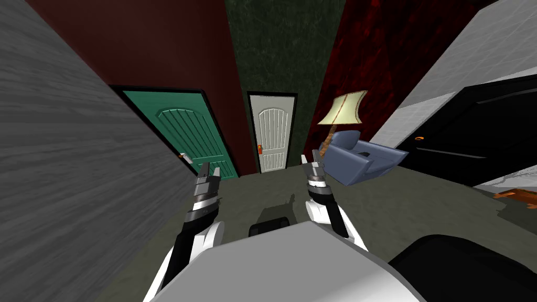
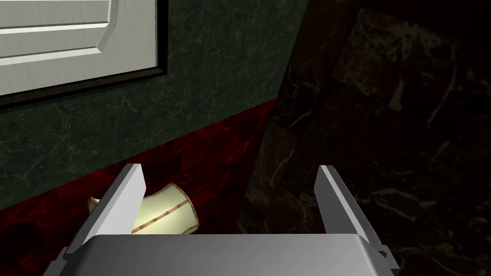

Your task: Pull the door open

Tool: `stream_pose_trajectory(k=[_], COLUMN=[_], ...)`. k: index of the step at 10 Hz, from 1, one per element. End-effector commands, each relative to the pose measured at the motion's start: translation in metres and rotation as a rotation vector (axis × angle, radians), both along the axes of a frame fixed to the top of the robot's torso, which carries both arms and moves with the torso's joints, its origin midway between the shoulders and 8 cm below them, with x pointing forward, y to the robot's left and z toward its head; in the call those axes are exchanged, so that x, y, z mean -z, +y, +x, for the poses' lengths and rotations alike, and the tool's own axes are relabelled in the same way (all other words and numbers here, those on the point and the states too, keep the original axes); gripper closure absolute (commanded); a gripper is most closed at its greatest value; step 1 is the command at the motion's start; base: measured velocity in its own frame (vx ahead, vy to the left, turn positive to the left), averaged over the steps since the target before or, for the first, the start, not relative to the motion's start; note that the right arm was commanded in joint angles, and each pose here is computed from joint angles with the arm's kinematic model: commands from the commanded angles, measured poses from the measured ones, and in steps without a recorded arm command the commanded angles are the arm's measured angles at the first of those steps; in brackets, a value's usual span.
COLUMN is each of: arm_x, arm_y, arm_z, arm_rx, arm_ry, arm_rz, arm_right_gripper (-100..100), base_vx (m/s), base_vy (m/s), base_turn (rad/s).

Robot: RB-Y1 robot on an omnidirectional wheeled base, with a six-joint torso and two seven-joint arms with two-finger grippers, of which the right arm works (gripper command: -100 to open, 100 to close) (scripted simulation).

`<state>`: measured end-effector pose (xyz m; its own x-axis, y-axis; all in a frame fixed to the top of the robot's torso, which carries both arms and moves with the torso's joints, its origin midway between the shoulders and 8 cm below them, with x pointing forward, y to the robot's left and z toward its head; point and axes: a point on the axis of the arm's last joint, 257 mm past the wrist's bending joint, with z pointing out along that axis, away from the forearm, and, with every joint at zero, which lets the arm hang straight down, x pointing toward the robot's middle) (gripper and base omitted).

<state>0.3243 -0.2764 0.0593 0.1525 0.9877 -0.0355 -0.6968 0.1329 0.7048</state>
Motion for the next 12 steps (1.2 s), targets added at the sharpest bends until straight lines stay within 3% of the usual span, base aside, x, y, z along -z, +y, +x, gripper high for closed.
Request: stream_pose_trajectory(k=[1, 8, 12], arm_x=[0.006, 0.036, 0.064], arm_y=[0.006, 0.035, 0.062], arm_z=[0.006, 0.034, 0.056], arm_rx=[-0.002, -0.011, -0.018], arm_ry=[0.014, 0.078, 0.126], arm_rz=[-0.024, -0.138, -0.242], arm_right_gripper=[-100, -100, -100], base_vx=[0.081, 0.174, 0.134], base_vy=[0.003, 0.053, 0.066], base_turn=[-0.126, -0.119, -0.163])
